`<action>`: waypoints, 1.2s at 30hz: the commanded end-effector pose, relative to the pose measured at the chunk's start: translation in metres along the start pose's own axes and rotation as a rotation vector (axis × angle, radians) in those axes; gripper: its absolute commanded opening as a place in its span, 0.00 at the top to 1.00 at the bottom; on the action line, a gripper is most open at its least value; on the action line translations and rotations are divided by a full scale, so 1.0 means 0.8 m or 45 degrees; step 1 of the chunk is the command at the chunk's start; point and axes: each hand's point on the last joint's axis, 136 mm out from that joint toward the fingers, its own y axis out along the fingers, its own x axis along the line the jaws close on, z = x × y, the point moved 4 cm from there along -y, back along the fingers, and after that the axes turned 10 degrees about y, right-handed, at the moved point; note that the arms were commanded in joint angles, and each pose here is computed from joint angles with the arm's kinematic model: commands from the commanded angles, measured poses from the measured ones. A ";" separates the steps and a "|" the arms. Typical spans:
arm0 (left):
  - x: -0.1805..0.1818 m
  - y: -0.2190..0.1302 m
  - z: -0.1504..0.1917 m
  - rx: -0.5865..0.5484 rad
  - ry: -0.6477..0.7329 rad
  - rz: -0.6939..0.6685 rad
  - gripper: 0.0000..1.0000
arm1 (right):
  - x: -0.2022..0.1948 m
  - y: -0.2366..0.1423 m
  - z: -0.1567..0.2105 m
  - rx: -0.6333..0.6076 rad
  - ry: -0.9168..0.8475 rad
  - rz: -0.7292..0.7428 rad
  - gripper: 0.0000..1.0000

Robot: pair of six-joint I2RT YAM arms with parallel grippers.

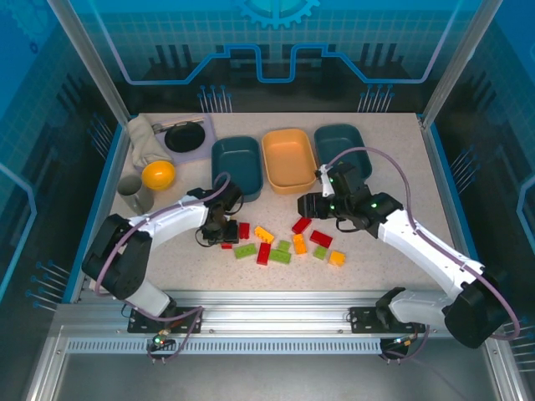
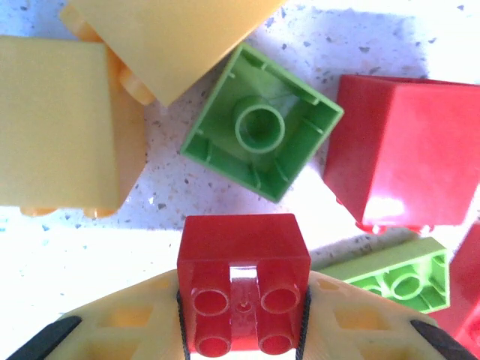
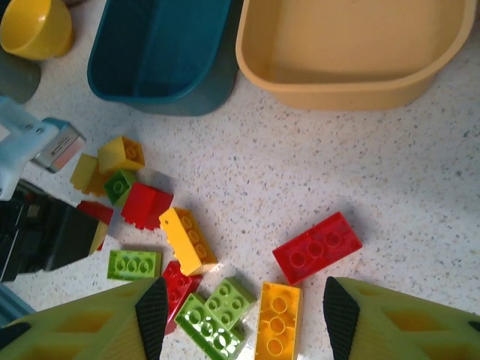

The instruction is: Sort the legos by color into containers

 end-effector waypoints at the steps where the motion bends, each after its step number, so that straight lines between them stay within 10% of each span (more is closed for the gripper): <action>1: -0.004 -0.024 0.005 -0.013 -0.051 0.014 0.71 | 0.009 -0.016 -0.025 -0.085 0.041 -0.043 0.41; 20: -0.085 -0.135 -0.107 -0.262 -0.057 0.300 0.72 | 0.010 -0.052 -0.072 -0.309 0.145 -0.136 0.40; 36: -0.185 -0.086 -0.309 -0.410 -0.006 0.377 0.72 | -0.006 -0.036 -0.093 -0.266 0.230 -0.075 0.39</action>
